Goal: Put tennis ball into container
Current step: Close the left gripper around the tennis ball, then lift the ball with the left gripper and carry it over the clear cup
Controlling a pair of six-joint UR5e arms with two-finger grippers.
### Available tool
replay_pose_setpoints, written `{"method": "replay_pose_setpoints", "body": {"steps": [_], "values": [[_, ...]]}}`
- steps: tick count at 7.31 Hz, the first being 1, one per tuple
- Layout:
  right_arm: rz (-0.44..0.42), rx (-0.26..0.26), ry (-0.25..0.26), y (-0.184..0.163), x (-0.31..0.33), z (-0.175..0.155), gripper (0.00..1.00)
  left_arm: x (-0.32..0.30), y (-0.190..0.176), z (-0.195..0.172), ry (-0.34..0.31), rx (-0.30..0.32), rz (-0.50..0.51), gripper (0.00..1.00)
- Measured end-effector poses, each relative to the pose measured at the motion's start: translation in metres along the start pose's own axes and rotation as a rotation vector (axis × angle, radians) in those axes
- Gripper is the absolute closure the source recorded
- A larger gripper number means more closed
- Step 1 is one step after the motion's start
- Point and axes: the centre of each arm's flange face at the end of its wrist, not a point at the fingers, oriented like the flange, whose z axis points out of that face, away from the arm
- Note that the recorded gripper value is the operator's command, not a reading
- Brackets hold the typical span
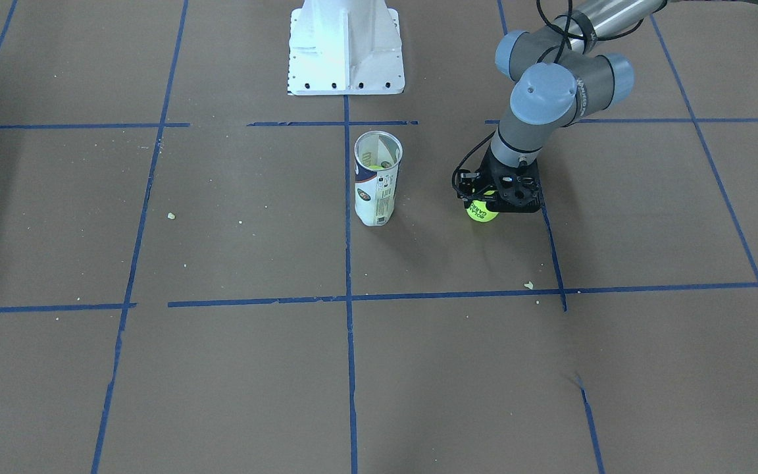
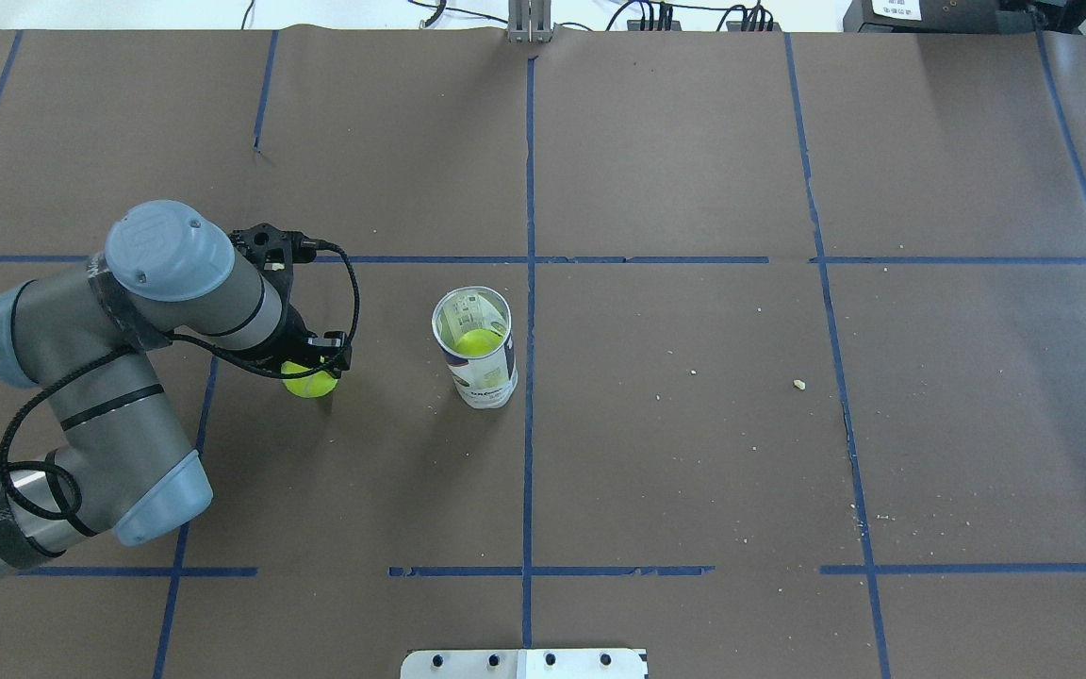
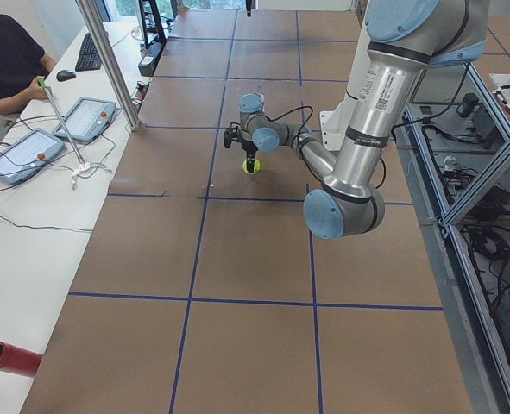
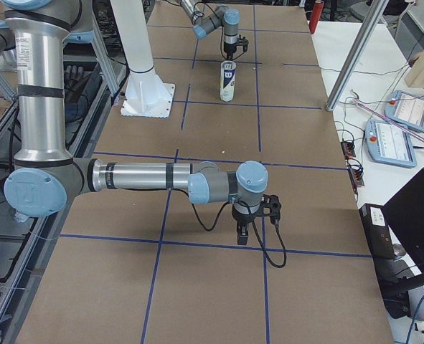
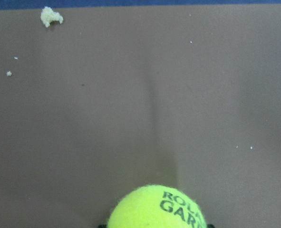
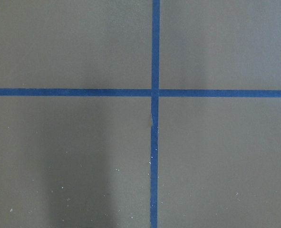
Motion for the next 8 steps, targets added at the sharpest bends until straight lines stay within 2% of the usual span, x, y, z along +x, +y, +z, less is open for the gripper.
{"method": "replay_pose_setpoints", "body": {"steps": [2,4,5,7,8], "values": [[0.0,0.0,0.0,0.0,0.0,0.0,0.0,0.008,-0.002,-0.068,-0.018,0.023,-0.022,1.0],[0.0,0.0,0.0,0.0,0.0,0.0,0.0,0.021,-0.012,-0.179,-0.04,0.067,-0.068,1.0],[0.0,0.0,0.0,0.0,0.0,0.0,0.0,0.038,-0.009,-0.224,-0.046,0.063,-0.087,1.0],[0.0,0.0,0.0,0.0,0.0,0.0,0.0,0.078,-0.002,-0.275,-0.02,0.031,-0.113,1.0],[0.0,0.0,0.0,0.0,0.0,0.0,0.0,0.106,-0.003,-0.281,0.003,0.003,-0.147,1.0]]}}
